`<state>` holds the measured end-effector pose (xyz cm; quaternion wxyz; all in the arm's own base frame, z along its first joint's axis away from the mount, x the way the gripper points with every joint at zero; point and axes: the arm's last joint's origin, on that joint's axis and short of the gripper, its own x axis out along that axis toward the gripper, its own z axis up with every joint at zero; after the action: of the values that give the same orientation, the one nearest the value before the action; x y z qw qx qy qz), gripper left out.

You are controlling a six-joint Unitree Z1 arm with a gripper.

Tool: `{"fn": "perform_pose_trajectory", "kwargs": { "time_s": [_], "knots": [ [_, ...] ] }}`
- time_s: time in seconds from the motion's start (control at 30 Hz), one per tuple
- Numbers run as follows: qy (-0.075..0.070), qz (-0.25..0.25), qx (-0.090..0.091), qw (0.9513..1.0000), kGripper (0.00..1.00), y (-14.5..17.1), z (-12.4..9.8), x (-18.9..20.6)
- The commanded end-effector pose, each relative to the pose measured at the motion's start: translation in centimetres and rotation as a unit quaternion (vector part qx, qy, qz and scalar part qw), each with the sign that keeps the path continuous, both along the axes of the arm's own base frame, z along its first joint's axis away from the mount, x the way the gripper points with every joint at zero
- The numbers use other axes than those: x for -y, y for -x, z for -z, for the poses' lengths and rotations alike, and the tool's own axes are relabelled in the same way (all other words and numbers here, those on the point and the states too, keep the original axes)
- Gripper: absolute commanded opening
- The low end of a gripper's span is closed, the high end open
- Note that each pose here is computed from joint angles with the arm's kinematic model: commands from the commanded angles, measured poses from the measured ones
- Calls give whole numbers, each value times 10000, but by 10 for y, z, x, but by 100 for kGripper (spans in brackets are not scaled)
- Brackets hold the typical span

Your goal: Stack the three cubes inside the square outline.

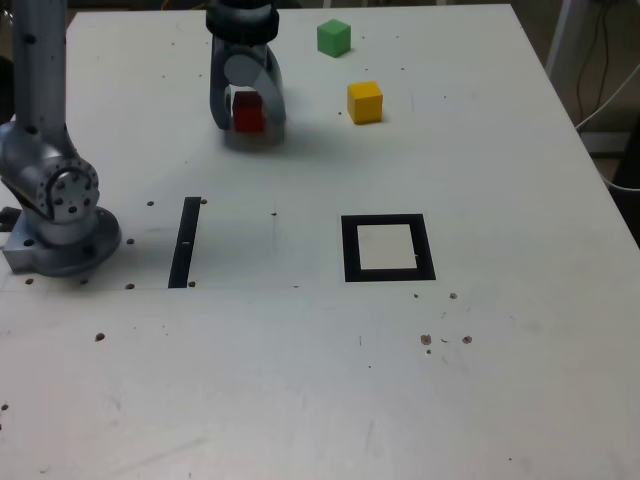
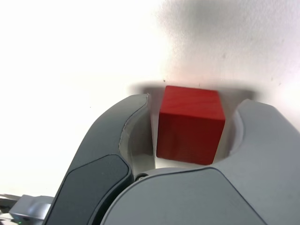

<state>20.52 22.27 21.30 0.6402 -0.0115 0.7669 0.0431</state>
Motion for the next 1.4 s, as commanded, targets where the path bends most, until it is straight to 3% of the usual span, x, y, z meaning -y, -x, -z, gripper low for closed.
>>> {"fn": "perform_pose_trajectory", "kwargs": {
  "time_s": [0.0, 0.1, 0.53, 0.67, 0.87, 1.0, 1.13, 1.37],
  "knots": [
    [-101, -72, 49, 9999, 32, -1, 2, -1],
    [-158, -89, 88, 9998, 25, -1, 4, -1],
    [-183, -18, 46, 9998, 20, -2, -1, 0],
    [-35, 127, 69, 9999, 20, -6, -15, 10],
    [186, 551, 248, 9980, 21, -23, -36, 43],
    [286, 951, 147, 9949, 21, -42, -45, 79],
    [151, 969, 46, 9952, 21, -50, -55, 123],
    [-123, 765, 202, 9968, 21, -66, -64, 182]
  ]
}}
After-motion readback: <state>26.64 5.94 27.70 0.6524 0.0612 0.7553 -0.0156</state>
